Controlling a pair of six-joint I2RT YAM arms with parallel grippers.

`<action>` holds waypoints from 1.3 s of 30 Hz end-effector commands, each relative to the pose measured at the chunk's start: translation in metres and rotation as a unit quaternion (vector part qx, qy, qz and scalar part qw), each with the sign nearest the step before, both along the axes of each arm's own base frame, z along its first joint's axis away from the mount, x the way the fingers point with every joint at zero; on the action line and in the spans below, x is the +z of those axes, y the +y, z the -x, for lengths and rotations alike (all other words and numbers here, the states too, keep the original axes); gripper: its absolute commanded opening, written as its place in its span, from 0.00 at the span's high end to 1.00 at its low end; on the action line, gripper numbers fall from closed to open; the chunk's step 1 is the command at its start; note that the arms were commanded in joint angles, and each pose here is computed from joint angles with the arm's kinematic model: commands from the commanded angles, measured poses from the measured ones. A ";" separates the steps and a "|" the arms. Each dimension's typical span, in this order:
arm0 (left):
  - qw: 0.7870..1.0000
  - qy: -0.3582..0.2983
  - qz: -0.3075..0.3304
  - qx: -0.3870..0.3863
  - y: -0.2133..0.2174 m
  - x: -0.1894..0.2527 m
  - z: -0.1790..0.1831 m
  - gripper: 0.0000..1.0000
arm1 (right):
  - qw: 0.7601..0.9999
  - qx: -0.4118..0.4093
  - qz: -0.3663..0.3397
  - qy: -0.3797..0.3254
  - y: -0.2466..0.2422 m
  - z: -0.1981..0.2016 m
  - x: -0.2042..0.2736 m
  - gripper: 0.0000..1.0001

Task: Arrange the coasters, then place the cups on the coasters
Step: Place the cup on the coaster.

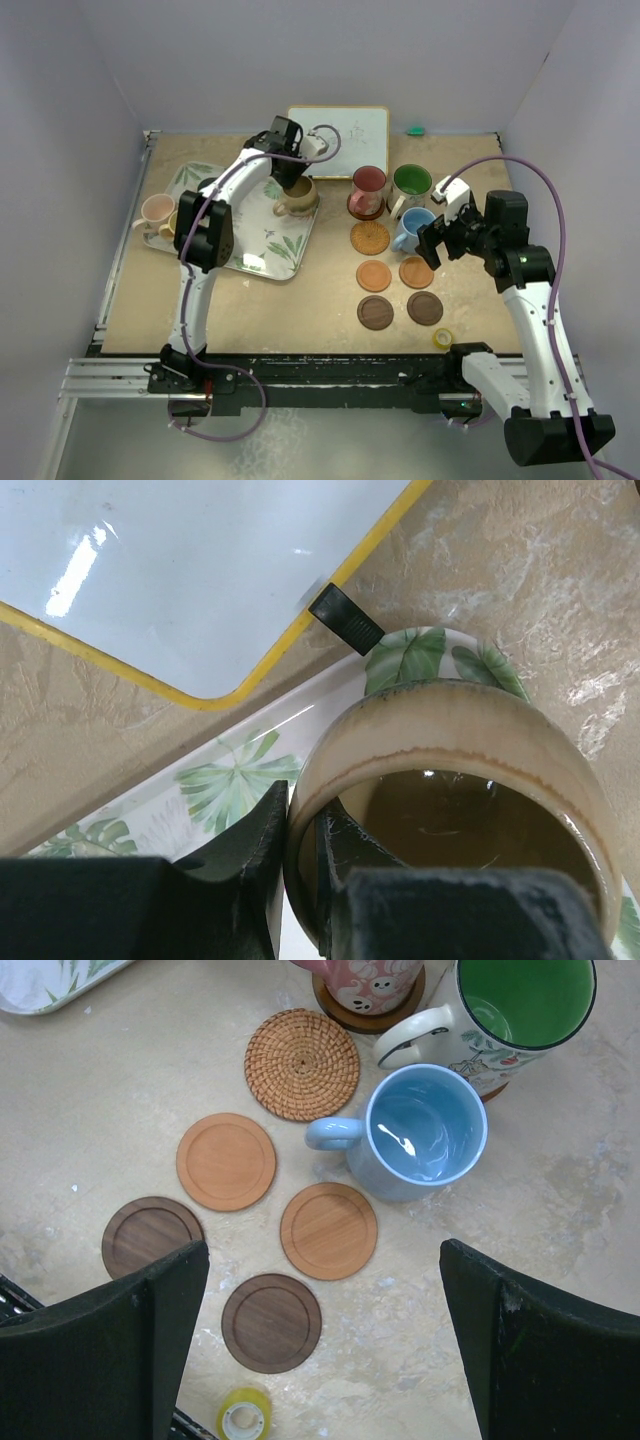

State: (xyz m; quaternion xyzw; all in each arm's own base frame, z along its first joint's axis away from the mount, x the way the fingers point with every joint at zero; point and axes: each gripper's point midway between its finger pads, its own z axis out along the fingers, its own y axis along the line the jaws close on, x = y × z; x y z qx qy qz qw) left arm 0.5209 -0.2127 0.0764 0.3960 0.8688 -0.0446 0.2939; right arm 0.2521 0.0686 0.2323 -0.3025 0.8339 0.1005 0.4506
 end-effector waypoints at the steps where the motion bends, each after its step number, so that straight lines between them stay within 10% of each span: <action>1: 0.999 -0.049 0.012 -0.011 -0.002 0.051 0.005 0.97 | 1.000 0.004 -0.001 -0.030 0.001 -0.003 0.010 0.01; 22: 0.988 -0.094 0.103 0.068 -0.016 0.158 0.096 0.97 | 1.000 -0.017 -0.005 -0.004 -0.002 -0.005 -0.001 0.00; 39: 0.989 -0.098 0.091 0.069 -0.115 0.132 0.145 0.97 | 0.997 -0.069 -0.011 -0.017 -0.021 -0.010 0.006 0.00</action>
